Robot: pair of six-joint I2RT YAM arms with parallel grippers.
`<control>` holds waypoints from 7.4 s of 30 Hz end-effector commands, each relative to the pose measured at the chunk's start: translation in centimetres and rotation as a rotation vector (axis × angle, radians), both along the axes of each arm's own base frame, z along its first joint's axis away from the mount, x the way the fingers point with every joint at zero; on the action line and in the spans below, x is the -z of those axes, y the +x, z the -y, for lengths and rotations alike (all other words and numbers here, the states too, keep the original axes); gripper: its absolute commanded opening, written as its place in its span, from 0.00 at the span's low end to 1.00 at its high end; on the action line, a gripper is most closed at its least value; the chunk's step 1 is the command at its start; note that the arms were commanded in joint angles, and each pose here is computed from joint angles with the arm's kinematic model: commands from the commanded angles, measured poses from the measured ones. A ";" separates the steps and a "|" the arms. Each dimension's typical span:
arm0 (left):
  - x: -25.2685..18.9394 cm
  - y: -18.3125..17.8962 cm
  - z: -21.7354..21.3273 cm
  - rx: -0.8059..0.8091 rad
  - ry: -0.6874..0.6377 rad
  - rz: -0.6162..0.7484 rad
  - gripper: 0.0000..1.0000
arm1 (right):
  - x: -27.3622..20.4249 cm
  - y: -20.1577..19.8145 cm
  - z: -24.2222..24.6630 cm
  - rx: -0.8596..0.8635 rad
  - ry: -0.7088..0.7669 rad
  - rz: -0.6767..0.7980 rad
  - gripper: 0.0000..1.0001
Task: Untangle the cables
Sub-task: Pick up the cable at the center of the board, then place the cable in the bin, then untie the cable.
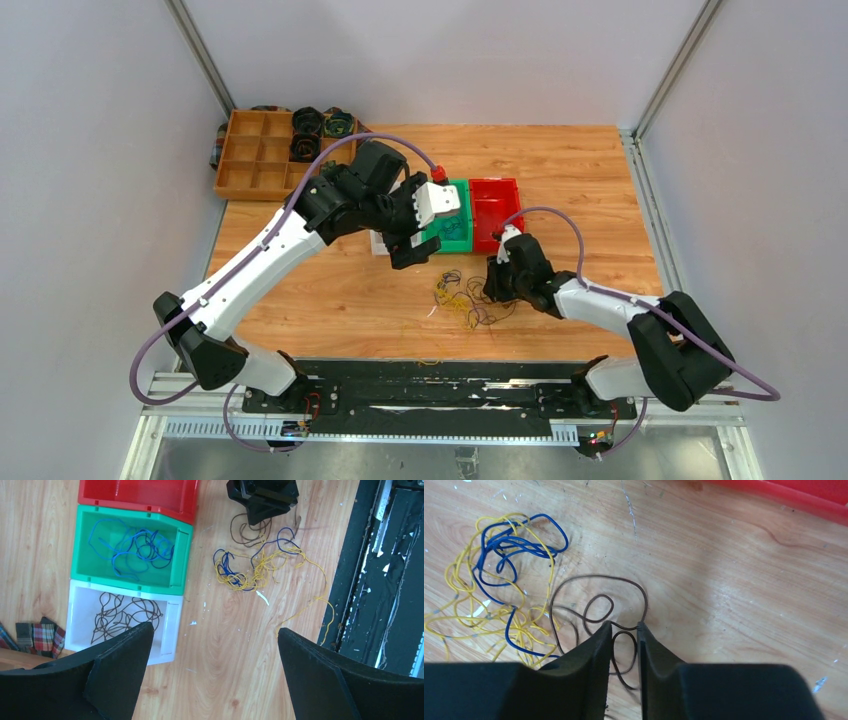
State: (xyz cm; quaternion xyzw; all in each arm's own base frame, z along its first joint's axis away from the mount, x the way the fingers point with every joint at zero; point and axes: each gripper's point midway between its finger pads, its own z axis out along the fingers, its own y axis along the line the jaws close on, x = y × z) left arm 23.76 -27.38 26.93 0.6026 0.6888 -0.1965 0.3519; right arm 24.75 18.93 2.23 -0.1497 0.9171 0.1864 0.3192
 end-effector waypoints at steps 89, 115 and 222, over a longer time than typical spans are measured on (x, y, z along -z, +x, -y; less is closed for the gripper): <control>-5.9 7.6 -20.9 -0.866 -0.163 0.180 0.98 | -16.7 19.6 -24.6 0.147 -0.057 0.584 0.01; -7.4 7.1 -18.7 -0.773 -0.269 0.172 0.98 | -9.3 18.8 -22.7 0.042 -0.107 0.347 0.34; 14.5 -2.3 -3.7 0.013 0.261 -0.158 0.60 | -16.5 -6.8 -2.0 -0.008 0.407 0.349 0.01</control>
